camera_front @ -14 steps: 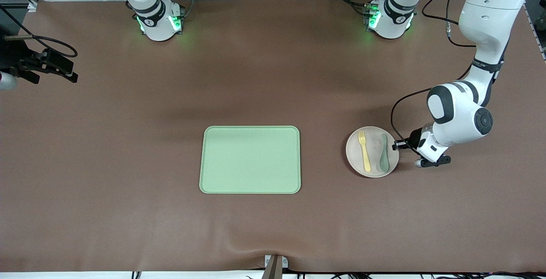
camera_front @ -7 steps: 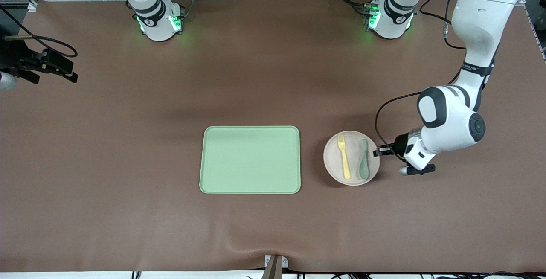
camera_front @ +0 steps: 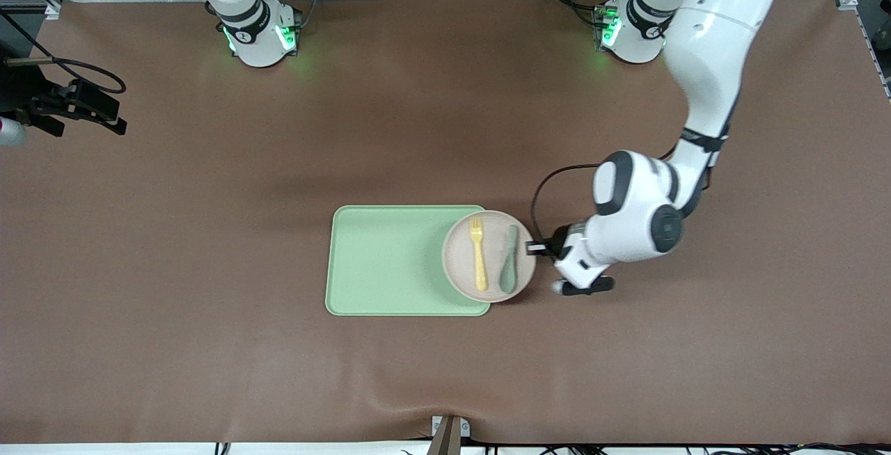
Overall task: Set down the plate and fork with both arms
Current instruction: 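Carry the plate with the left gripper and lower it onto the tray, then open the left gripper while the right gripper moves toward the tray, then lower the right gripper onto the yellow fork while the left gripper withdraws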
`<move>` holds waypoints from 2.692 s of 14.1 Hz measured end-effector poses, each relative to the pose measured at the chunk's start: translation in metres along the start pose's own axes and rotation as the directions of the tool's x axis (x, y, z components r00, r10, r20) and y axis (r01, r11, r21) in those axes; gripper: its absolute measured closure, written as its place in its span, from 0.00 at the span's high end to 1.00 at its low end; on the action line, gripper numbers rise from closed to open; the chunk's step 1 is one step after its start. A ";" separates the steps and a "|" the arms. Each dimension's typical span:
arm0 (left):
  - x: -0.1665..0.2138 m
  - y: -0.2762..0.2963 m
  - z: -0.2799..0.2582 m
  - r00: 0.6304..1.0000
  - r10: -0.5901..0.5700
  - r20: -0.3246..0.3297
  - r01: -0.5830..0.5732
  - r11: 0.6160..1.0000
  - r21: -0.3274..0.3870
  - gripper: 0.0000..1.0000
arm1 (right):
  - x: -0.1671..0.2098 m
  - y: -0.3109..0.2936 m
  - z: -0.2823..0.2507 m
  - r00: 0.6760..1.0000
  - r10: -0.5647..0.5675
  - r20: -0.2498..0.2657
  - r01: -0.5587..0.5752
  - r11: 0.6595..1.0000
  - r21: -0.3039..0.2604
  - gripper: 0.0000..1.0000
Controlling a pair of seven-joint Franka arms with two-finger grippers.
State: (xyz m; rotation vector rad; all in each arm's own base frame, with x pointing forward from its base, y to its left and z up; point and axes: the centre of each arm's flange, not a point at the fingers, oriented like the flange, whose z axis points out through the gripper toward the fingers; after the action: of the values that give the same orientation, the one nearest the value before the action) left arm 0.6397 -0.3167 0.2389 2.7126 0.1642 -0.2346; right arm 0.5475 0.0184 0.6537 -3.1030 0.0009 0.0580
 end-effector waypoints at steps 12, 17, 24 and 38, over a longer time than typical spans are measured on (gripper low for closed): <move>-0.015 0.051 0.087 0.993 0.063 -0.098 -0.065 0.998 -0.015 0.04 | 0.004 -0.001 0.007 0.999 -0.041 0.013 0.041 0.999 0.002 1.00; -0.009 0.059 0.073 0.983 0.111 -0.143 -0.111 0.994 0.006 0.35 | 0.010 -0.015 0.021 0.993 -0.104 0.047 0.103 0.995 0.007 1.00; -0.013 0.080 -0.084 0.969 0.195 -0.149 -0.175 0.975 0.137 1.00 | 0.032 -0.071 0.045 0.989 -0.146 0.021 0.144 0.985 0.094 1.00; -0.106 -0.031 -0.392 0.991 0.052 -0.122 0.008 0.895 0.447 1.00 | 0.105 -0.320 0.234 0.987 -0.156 -0.042 0.159 0.984 0.078 1.00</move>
State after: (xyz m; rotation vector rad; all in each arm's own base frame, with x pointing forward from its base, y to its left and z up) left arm 0.5855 -0.1363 0.5998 3.1908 0.1291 -0.0926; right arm 0.6445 0.3472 0.4284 -3.0101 -0.2343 -0.0023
